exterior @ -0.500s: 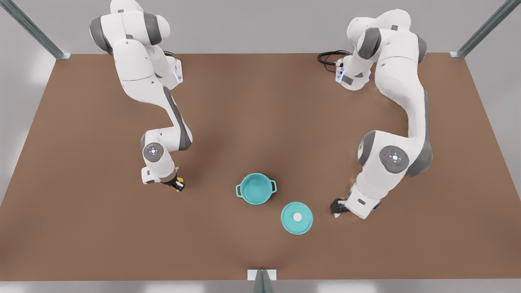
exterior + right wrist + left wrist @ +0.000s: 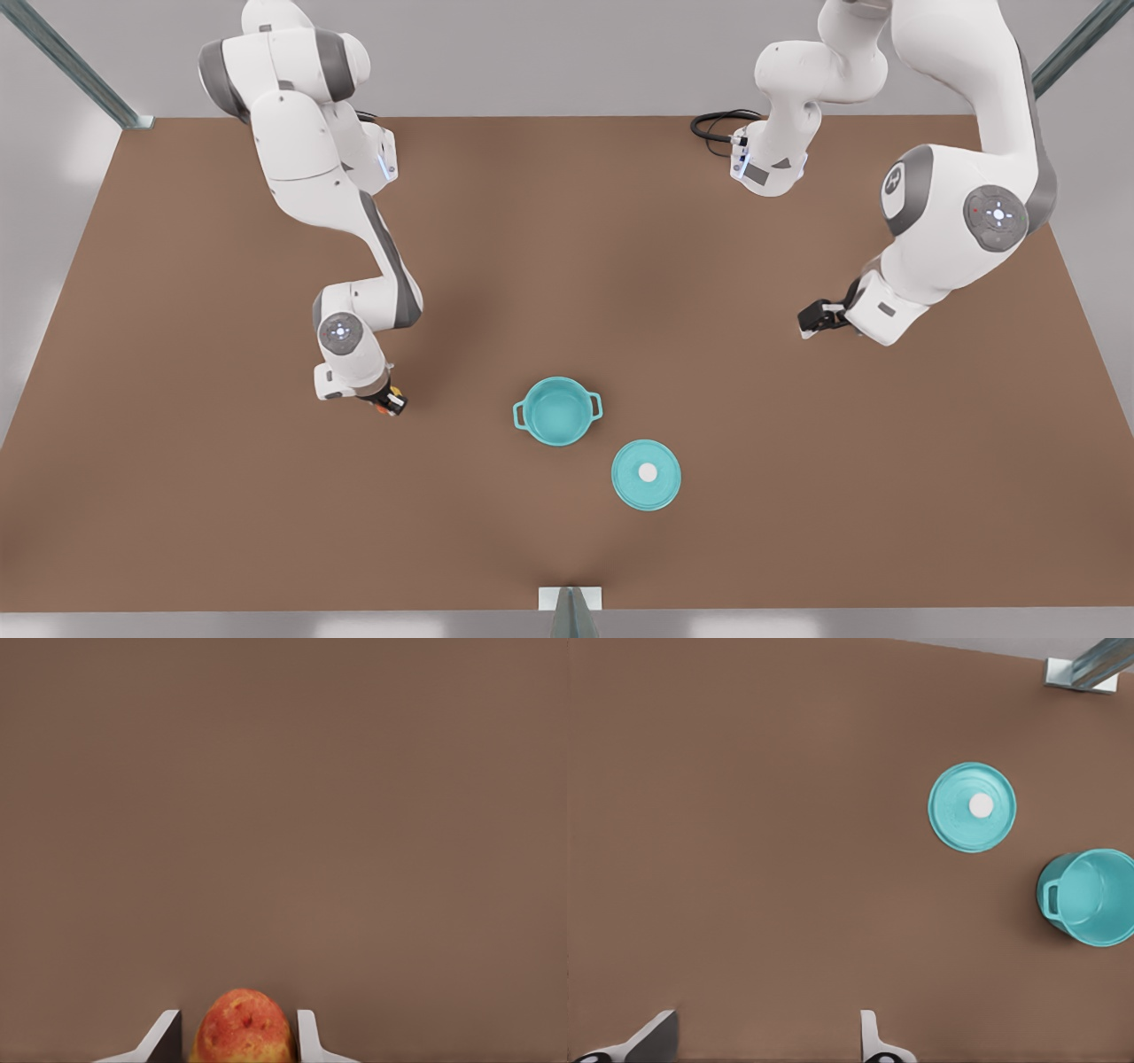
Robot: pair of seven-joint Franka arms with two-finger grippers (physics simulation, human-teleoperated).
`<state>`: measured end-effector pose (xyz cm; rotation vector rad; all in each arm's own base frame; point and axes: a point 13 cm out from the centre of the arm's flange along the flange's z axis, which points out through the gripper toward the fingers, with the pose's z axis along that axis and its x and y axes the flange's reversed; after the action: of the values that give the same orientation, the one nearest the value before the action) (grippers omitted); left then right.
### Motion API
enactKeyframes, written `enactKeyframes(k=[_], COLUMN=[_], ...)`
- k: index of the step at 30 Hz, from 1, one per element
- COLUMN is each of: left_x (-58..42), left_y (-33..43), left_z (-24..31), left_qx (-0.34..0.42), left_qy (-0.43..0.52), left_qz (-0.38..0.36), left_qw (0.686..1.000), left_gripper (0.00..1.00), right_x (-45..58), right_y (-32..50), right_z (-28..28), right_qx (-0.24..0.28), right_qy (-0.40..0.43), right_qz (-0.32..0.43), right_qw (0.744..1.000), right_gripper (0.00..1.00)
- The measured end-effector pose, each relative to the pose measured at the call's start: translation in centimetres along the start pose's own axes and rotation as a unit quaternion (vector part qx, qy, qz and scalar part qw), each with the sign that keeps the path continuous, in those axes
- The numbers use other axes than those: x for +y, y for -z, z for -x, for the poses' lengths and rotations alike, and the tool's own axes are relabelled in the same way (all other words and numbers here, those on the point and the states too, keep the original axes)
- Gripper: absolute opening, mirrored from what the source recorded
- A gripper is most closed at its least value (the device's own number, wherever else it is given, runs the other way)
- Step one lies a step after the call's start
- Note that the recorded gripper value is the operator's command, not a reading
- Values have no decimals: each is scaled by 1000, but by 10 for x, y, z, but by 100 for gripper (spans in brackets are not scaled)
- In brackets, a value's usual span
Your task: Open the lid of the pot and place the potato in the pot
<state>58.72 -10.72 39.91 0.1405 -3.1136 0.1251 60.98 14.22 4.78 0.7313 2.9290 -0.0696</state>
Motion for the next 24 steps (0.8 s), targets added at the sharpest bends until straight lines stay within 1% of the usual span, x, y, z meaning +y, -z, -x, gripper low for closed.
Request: enactKeyframes(k=[5,8,24], left_x=[0,0,2], left_y=[-6,-9,-14], left_z=[-6,-9,-16], left_qx=[16,24,38], left_qy=[-6,-10,-19], left_qz=[3,5,8], left_qw=[1000,1000,999], left_gripper=[100,100,100], right_x=[2,5,12], right_y=[-4,-4,1], right_z=[-5,-7,-12], right_qx=[1,1,4], right_qy=[2,3,2], right_qz=[-1,0,3], right_qw=[1000,1000,1000], right_gripper=[58,53,52])
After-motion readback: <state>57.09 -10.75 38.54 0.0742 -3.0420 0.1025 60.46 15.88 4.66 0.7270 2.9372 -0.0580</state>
